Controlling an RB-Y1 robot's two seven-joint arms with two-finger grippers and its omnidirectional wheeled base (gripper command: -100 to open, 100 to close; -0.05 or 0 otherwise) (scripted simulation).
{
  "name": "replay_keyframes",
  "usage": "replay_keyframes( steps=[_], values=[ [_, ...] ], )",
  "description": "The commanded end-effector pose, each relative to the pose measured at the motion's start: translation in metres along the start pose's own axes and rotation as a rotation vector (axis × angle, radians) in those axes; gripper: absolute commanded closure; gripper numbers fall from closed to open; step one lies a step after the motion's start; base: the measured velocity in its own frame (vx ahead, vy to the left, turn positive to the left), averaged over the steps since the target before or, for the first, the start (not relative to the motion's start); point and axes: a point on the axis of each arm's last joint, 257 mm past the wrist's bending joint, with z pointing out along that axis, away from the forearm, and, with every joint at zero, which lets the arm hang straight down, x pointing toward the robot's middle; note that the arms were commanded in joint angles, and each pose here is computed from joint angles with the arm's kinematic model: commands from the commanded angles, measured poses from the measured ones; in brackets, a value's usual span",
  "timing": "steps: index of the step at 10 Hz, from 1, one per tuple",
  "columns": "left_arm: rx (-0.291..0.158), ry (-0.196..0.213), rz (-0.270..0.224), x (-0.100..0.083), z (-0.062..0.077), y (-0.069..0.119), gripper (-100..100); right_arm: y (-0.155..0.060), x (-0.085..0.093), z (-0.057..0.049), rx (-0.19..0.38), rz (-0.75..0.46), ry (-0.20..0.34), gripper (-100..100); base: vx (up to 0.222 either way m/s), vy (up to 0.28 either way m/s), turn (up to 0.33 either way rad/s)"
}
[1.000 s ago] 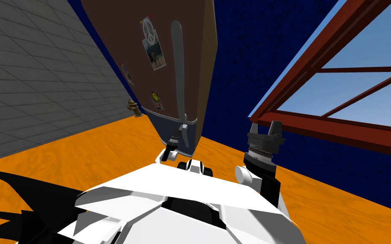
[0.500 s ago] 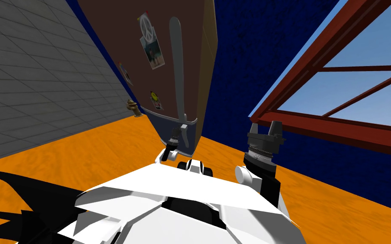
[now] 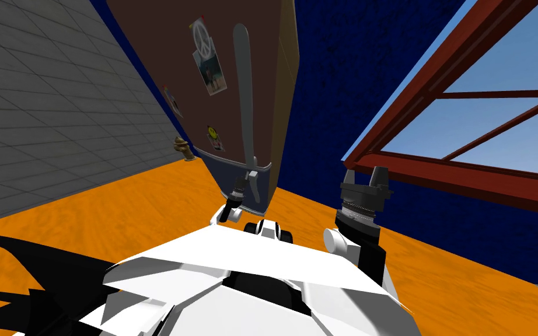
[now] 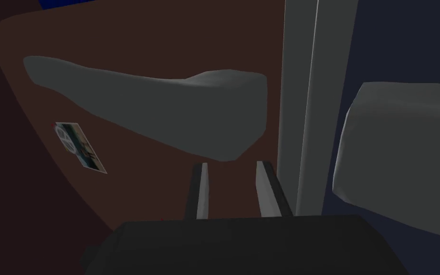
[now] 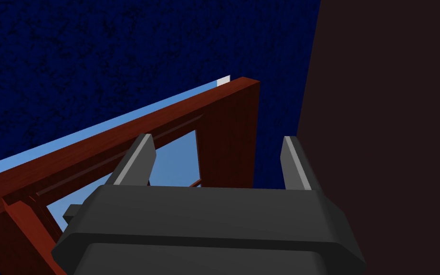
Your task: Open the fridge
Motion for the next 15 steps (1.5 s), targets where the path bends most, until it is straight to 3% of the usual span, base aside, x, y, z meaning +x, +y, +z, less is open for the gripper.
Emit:
replay_keyframes(
  steps=[1, 5, 6, 13, 15],
  values=[
    [-0.018, 0.003, -0.048, -0.003, 0.005, 0.003, -100, 0.0, 0.0, 0.0, 0.0, 0.0, 0.0, 0, -0.035, 0.003, -0.013],
    [-0.045, -0.004, -0.151, -0.005, 0.014, 0.006, -100, 0.0, 0.0, 0.0, 0.0, 0.0, 0.0, 0, -0.024, 0.007, -0.014],
    [-0.043, -0.033, -0.21, -0.001, 0.019, 0.006, -100, 0.0, 0.0, 0.0, 0.0, 0.0, 0.0, 0, -0.026, 0.011, -0.014],
    [-0.009, -0.157, -0.377, 0.018, 0.032, 0.001, -100, 0.0, 0.0, 0.0, 0.0, 0.0, 0.0, 0, -0.006, 0.001, -0.003],
    [-0.008, -0.159, -0.38, 0.018, 0.032, 0.001, -100, 0.0, 0.0, 0.0, 0.0, 0.0, 0.0, 0, 0.0, 0.0, 0.0]
  ],
)
